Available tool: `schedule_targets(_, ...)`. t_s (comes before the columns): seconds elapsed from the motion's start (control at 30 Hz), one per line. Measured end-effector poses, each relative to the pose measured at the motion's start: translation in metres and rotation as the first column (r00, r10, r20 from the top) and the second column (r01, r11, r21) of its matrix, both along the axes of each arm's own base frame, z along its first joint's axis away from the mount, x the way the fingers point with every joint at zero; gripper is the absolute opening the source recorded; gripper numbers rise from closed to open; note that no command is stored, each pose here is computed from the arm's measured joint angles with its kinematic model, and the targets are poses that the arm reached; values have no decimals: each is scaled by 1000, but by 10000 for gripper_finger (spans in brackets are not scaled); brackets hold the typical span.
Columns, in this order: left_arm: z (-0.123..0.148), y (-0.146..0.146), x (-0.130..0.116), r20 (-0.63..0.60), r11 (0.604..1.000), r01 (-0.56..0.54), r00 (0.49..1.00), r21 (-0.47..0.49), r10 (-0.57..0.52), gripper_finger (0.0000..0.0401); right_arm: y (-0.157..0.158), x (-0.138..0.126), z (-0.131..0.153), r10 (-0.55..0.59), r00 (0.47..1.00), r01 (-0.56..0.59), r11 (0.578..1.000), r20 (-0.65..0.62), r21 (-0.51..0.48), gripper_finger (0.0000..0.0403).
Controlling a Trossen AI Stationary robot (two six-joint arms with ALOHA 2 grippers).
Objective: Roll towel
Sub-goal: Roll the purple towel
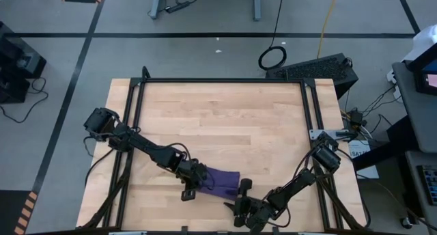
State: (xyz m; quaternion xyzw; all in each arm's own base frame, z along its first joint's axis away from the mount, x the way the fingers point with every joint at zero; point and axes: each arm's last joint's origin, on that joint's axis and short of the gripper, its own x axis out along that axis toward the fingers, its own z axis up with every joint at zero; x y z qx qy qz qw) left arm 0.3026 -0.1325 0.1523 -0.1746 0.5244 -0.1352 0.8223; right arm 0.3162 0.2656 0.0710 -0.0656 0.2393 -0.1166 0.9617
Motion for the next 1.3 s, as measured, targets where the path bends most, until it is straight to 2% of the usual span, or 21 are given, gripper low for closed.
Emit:
schedule_targets(0.13,-1,2,0,11,998,-30,1000,55,29,67,-4,0,-2,-47,999,47,998,-11,44,212)
schedule_targets(0.37,11,8,-10,5,990,-19,1000,140,18,192,-7,-2,-4,-96,995,97,992,-13,86,212)
schedule_targets(0.43,19,6,-13,37,989,-18,999,145,12,220,-7,-2,-4,-102,995,103,990,-12,93,212)
schedule_targets(0.5,27,-3,-19,101,977,-15,995,212,-7,234,-8,-1,-4,-112,994,112,988,-10,105,212)
schedule_targets(0.57,31,-18,-25,190,945,-7,980,326,-58,236,-8,-1,-5,-122,992,122,986,-7,113,212)
schedule_targets(0.67,30,-43,-38,265,874,-3,953,486,-144,225,-9,-1,-5,-133,991,133,983,-3,125,212)
schedule_targets(0.77,16,-64,-45,270,839,26,941,544,-204,204,-9,-1,-5,-138,990,137,982,-2,133,212)
schedule_targets(0.83,4,-72,-49,259,808,14,944,589,-205,187,-9,-1,-5,-139,990,138,981,-1,136,212)
schedule_targets(1.0,-20,-82,-55,249,724,-24,947,689,-205,146,-9,-1,-5,-137,991,136,981,-4,138,212)
schedule_targets(1.13,-28,-86,-59,283,648,-91,938,756,-199,138,-9,-1,-5,-135,991,134,981,-5,141,212)
schedule_targets(1.17,-29,-87,-60,291,636,-102,936,765,-200,139,-9,-1,-5,-134,991,134,981,-6,141,212)
schedule_targets(1.23,-29,-89,-61,295,637,-101,933,764,-206,151,-9,-1,-5,-137,991,136,980,-5,146,212)
schedule_targets(1.3,-29,-90,-60,304,671,-110,936,733,-179,173,-9,-1,-5,-139,990,138,979,-4,150,212)
